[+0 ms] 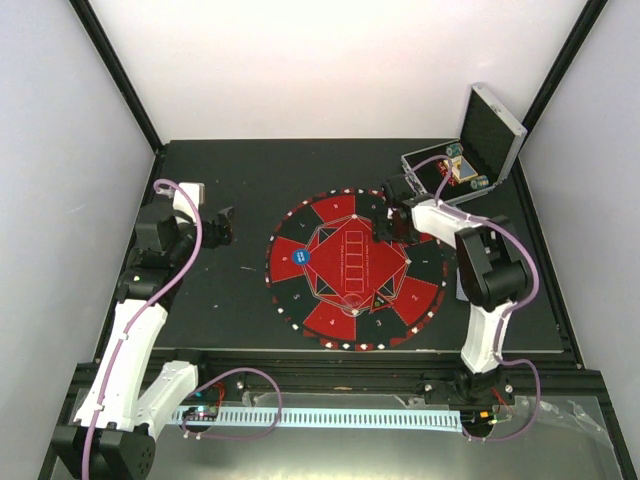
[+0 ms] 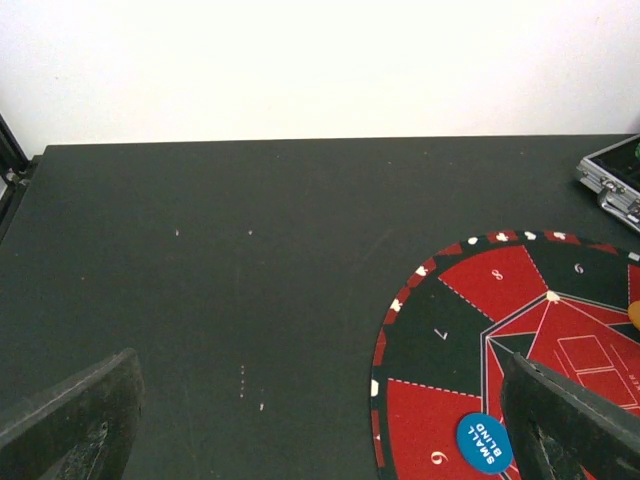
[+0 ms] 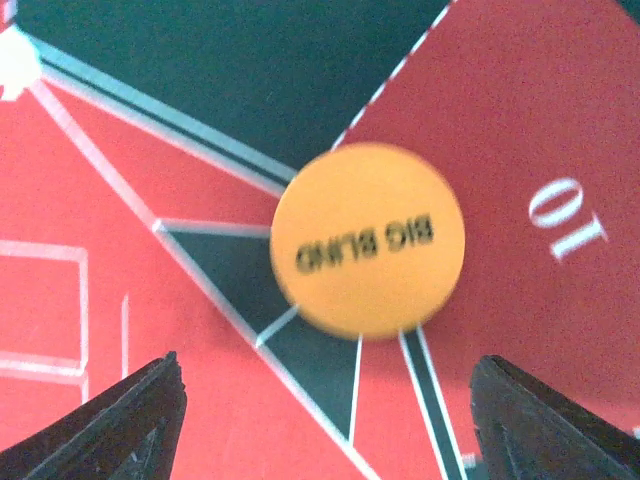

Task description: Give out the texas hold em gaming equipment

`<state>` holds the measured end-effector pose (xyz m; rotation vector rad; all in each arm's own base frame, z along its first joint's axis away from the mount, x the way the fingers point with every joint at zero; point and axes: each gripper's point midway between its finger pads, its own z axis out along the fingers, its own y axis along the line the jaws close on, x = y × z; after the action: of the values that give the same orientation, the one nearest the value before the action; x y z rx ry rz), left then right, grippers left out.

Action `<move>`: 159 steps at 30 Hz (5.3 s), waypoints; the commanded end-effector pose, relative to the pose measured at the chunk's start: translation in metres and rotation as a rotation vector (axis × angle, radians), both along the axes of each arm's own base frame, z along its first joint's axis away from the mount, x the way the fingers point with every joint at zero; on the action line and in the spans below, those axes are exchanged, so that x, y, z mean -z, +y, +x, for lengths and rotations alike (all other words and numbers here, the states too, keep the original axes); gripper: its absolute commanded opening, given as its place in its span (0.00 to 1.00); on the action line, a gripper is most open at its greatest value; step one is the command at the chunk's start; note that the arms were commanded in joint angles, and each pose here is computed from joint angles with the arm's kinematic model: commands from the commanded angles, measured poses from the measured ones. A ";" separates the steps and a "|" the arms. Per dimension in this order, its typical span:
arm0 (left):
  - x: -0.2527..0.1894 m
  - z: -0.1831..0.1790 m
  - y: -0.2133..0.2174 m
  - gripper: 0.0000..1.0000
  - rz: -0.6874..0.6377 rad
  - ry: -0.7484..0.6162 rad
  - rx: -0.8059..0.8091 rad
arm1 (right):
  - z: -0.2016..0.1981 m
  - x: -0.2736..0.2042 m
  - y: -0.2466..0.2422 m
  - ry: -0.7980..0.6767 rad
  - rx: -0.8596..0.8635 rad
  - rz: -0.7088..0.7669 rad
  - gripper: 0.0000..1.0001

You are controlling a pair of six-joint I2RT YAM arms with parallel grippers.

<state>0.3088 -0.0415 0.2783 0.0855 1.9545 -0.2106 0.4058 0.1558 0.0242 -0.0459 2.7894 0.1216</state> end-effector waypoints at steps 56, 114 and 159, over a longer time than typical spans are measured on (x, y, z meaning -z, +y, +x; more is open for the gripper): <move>-0.012 -0.010 -0.020 0.99 0.022 -0.041 0.051 | -0.044 -0.020 -0.236 0.085 0.525 -0.154 0.59; -0.008 -0.008 -0.020 0.99 0.026 -0.030 0.048 | 0.078 -0.015 -0.056 0.084 0.079 -0.100 0.36; -0.010 -0.009 -0.022 0.99 0.020 -0.037 0.055 | -0.052 -0.062 -0.203 -0.024 0.441 -0.138 0.74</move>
<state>0.3019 -0.0621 0.2844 0.1485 1.9315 -0.2296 0.3548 -0.0330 0.1050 0.4539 2.7122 -0.1730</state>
